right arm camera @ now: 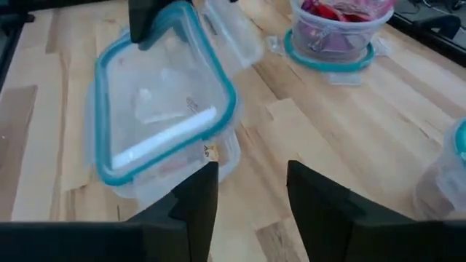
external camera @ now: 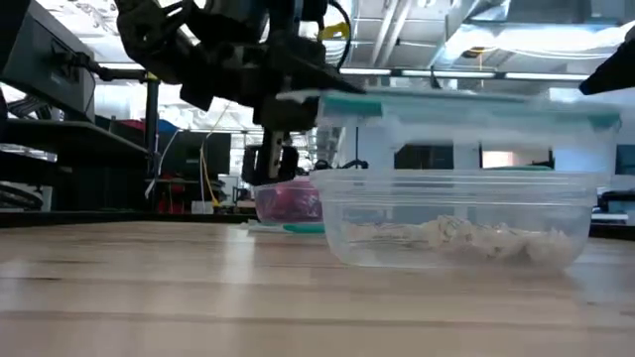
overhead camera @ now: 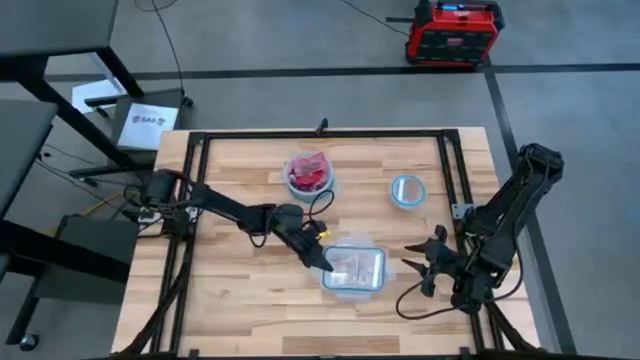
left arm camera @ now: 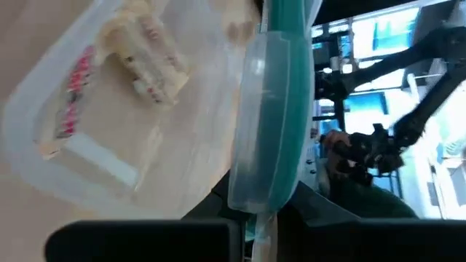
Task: Sort candy
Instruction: Close the rectangular transparent bin
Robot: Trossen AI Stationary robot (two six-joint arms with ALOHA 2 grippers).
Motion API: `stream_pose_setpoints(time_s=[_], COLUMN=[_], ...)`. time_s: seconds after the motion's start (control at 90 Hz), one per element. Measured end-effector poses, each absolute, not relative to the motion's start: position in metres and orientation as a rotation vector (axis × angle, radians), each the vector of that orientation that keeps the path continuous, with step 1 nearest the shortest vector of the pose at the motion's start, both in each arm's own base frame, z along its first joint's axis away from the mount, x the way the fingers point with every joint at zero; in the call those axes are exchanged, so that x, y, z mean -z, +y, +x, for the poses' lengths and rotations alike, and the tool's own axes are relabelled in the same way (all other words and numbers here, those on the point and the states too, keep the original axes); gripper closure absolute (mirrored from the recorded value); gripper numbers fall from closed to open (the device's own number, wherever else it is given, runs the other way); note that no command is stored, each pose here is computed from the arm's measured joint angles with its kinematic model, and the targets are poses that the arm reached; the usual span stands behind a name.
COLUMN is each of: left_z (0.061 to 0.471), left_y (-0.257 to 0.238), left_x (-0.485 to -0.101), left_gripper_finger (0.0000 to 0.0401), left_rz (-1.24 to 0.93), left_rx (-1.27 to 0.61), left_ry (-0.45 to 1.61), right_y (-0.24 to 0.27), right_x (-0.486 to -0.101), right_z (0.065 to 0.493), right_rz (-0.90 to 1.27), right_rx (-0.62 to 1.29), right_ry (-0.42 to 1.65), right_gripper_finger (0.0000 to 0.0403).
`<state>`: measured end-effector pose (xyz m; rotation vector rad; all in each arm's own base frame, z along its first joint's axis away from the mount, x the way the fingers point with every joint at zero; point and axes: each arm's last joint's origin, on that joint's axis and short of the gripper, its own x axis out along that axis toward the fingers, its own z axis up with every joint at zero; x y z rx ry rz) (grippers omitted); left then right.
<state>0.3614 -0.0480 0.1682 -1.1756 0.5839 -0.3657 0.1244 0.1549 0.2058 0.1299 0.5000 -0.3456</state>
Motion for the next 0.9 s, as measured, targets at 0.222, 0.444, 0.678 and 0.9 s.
stream_pose_setpoints(time_s=[0.222, 0.444, 0.678, 0.9], left_z=[0.3611, 0.3612, 0.3605, 0.3603], left_y=[-0.0502, -0.0497, -0.0499, -0.0497], left_x=[-0.1685, -0.168, -0.1654, -0.1644], left_gripper_finger=[0.0384, 0.0383, 0.038, 0.0345], left_rz=[-1.177, -1.178, -1.179, -1.163], left_rx=[0.377, 0.36, 0.338, 0.33], left_ry=[0.59, 0.586, 0.608, 0.609], right_y=[0.1549, 0.1549, 0.1554, 0.1554], right_x=[-0.2058, -0.2058, -0.206, -0.206], right_z=[0.1244, 0.1244, 0.1247, 0.1247], right_rz=[0.13, 0.131, 0.137, 0.137], right_rx=[0.346, 0.346, 0.344, 0.344], right_ry=[0.5, 0.5, 0.498, 0.498], right_gripper_finger=[0.0255, 0.0255, 0.0255, 0.0255])
